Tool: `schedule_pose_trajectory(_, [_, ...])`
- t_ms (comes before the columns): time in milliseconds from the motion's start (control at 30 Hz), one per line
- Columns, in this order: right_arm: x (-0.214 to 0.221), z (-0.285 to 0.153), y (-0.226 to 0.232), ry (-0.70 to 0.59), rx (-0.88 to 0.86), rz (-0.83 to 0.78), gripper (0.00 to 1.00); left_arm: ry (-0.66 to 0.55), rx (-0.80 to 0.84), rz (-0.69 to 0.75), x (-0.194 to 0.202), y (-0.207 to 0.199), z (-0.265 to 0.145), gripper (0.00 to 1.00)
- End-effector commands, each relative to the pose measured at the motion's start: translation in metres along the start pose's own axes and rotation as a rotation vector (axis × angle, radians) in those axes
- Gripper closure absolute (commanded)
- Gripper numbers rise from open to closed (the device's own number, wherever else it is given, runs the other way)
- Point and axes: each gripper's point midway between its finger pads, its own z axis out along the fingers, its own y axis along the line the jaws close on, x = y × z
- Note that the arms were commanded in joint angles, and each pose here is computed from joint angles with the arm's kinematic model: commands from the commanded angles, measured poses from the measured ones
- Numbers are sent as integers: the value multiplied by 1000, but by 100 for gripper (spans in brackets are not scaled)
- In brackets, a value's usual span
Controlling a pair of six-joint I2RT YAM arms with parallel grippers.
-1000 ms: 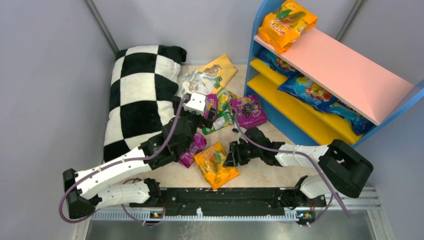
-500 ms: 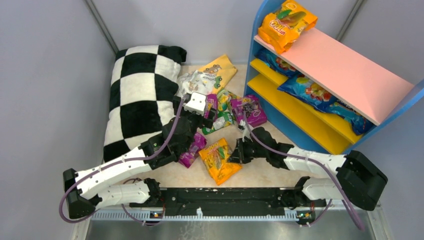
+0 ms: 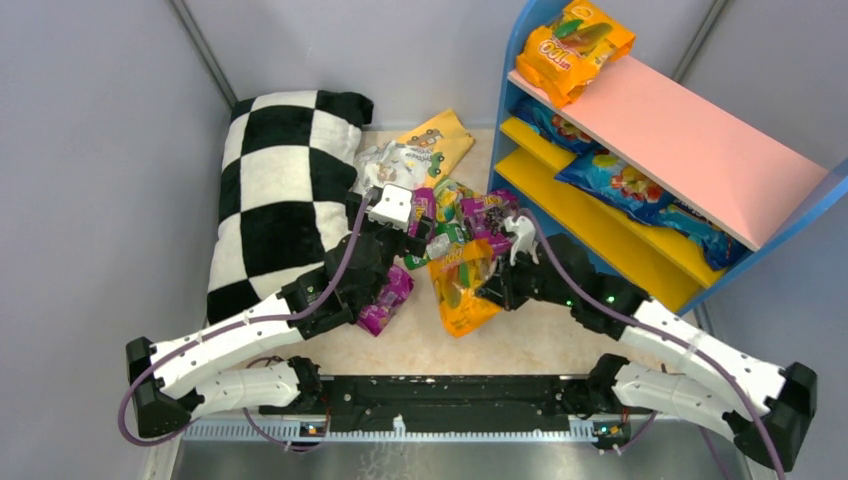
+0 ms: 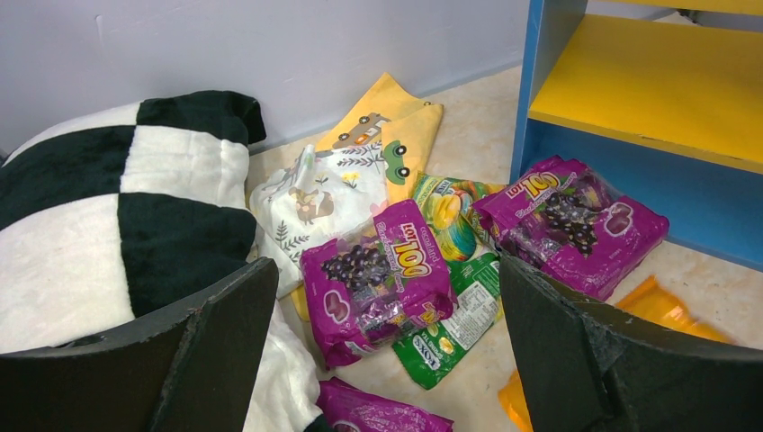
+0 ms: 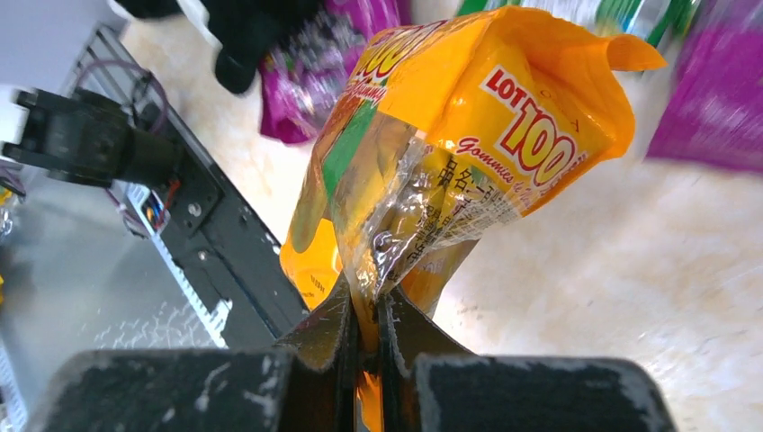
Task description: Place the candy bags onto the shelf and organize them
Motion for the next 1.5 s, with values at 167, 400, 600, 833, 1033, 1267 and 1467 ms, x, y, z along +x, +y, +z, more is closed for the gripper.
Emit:
schedule_pose_trajectory(167, [-161, -114, 51, -483, 37, -226, 100, -49, -27, -54, -23, 9, -3, 2])
schedule_pose_trajectory(400, [-257, -190, 72, -692, 165, -177, 100, -59, -28, -64, -26, 12, -5, 2])
schedule_pose_trajectory(600, [-316, -262, 54, -846, 445, -162, 100, -64, -20, -72, -29, 11, -6, 2])
schedule_pose_trajectory(833, [-344, -314, 23, -965, 759, -100, 100, -65, 4, -88, -30, 8, -7, 2])
schedule_pose_trajectory(1033, [-349, -326, -5, -1000, 999, -100, 100, -63, 19, -99, -30, 5, -7, 2])
schedule_pose_trajectory(1267, [-357, -314, -29, -967, 994, -81, 100, -54, 27, -99, -29, 2, -6, 2])
schedule_pose_trajectory(1467, [-353, -308, -38, -987, 904, -17, 100, -54, 29, -99, -29, 2, -6, 2])
